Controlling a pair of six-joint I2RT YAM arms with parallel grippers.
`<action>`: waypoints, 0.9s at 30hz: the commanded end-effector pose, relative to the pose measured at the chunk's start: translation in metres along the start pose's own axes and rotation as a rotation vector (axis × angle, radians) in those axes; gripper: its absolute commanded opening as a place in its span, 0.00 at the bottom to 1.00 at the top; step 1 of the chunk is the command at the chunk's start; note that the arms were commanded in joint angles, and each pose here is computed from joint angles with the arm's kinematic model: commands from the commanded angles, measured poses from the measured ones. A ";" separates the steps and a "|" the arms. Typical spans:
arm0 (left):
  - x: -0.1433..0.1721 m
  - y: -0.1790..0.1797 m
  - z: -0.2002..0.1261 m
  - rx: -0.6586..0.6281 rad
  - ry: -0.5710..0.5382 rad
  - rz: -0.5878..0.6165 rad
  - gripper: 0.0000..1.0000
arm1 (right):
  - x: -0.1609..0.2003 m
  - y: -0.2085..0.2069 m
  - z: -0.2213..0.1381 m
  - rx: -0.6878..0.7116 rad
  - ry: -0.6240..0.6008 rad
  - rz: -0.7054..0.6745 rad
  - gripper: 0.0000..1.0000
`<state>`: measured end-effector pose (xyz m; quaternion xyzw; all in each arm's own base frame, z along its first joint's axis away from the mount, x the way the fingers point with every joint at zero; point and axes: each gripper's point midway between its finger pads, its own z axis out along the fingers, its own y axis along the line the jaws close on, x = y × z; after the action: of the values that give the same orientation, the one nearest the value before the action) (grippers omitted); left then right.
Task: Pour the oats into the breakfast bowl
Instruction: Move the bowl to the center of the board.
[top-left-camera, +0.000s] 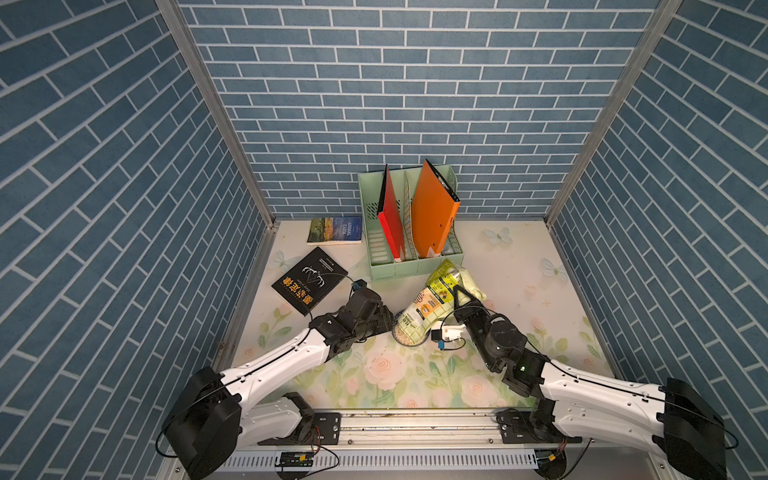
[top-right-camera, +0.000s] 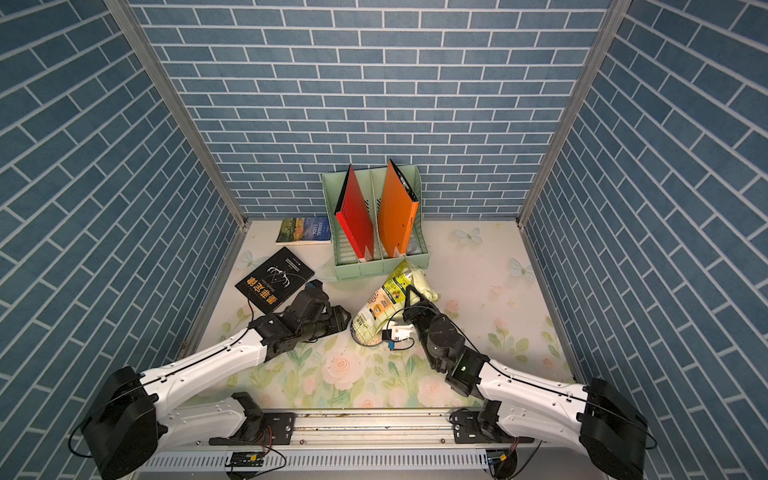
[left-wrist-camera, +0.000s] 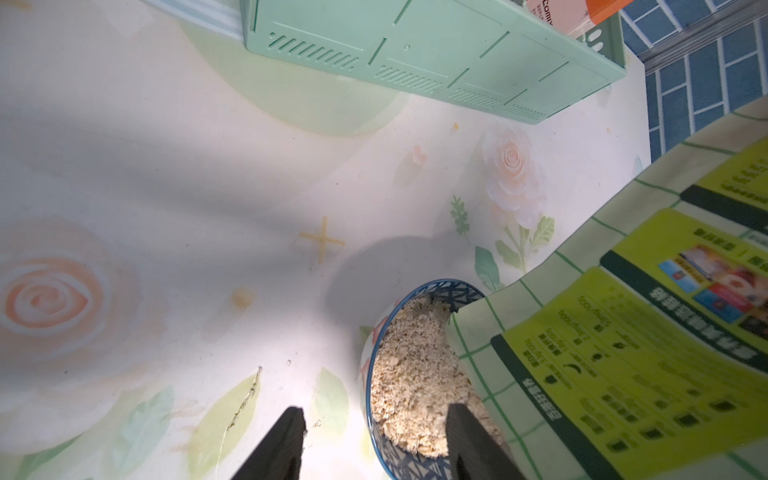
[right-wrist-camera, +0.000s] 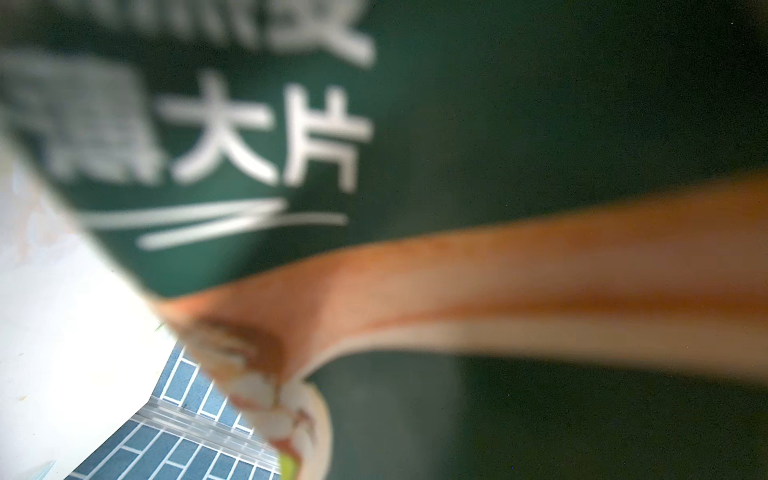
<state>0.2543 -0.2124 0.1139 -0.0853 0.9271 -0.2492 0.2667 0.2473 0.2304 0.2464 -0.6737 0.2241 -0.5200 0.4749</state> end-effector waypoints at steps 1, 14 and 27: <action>-0.001 0.005 -0.001 -0.007 -0.013 -0.008 0.60 | 0.033 -0.049 -0.004 0.134 0.095 0.111 0.00; -0.001 0.006 -0.003 -0.003 -0.021 -0.014 0.60 | 0.034 -0.052 0.000 0.145 0.108 0.129 0.00; -0.001 0.008 -0.003 -0.012 -0.018 -0.009 0.60 | 0.057 -0.062 -0.008 0.190 0.160 0.215 0.00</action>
<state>0.2524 -0.2100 0.1148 -0.0871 0.9252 -0.2522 0.2698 0.2530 0.2223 0.2548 -0.6619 0.2394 -0.5286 0.4745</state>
